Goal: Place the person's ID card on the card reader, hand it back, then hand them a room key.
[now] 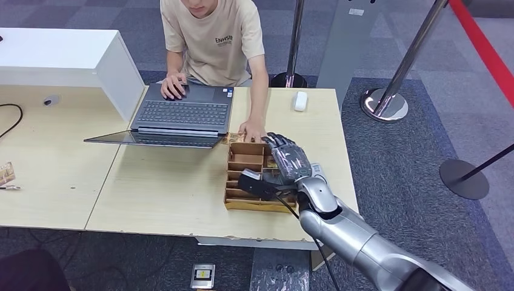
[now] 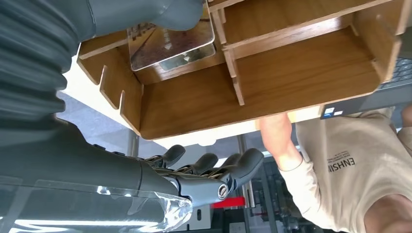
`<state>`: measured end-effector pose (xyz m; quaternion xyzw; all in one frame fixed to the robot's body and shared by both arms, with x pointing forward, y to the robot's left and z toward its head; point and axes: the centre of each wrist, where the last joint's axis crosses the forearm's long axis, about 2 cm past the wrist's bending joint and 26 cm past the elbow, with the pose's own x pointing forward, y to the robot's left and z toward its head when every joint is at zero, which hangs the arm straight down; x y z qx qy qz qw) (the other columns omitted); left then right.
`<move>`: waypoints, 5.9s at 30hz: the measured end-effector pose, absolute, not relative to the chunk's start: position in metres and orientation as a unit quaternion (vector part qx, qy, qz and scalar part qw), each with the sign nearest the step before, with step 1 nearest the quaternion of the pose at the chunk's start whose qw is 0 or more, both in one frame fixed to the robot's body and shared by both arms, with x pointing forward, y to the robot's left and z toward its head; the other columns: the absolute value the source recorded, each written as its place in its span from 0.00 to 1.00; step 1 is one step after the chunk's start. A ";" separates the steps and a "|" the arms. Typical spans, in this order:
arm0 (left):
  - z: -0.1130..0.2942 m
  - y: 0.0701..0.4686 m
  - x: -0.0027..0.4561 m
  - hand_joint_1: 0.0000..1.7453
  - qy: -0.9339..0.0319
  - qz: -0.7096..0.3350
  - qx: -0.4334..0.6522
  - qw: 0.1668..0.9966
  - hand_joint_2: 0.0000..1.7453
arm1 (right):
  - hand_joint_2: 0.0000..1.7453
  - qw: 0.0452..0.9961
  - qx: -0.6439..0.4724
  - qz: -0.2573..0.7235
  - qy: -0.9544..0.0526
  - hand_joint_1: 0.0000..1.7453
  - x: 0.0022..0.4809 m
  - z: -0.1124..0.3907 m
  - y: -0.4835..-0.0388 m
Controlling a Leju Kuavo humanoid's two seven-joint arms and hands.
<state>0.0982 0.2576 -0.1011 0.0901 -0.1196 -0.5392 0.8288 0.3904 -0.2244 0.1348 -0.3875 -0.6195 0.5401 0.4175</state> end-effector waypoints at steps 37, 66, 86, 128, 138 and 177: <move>-0.101 0.258 0.097 0.00 -0.122 -0.539 0.090 0.828 0.00 | 1.00 0.427 -0.387 0.524 -0.628 0.31 0.385 0.124 -0.232; -0.102 0.260 0.093 0.00 -0.124 -0.538 0.095 0.828 0.00 | 1.00 0.430 -0.380 0.501 -0.648 0.19 0.367 0.116 -0.228; -0.102 0.260 0.096 0.00 -0.125 -0.533 0.100 0.831 0.00 | 1.00 0.426 -0.360 0.480 -0.677 0.23 0.359 0.112 -0.213; -0.102 0.264 0.094 0.00 -0.124 -0.533 0.101 0.831 0.00 | 1.00 0.430 -0.353 0.483 -0.676 0.25 0.356 0.115 -0.209; -0.102 0.264 0.094 0.00 -0.123 -0.532 0.100 0.832 0.00 | 1.00 0.437 -0.349 0.494 -0.666 0.22 0.356 0.114 -0.212; -0.102 0.262 0.097 0.00 -0.119 -0.533 0.090 0.833 0.00 | 1.00 0.449 -0.354 0.521 -0.634 0.62 0.363 0.109 -0.226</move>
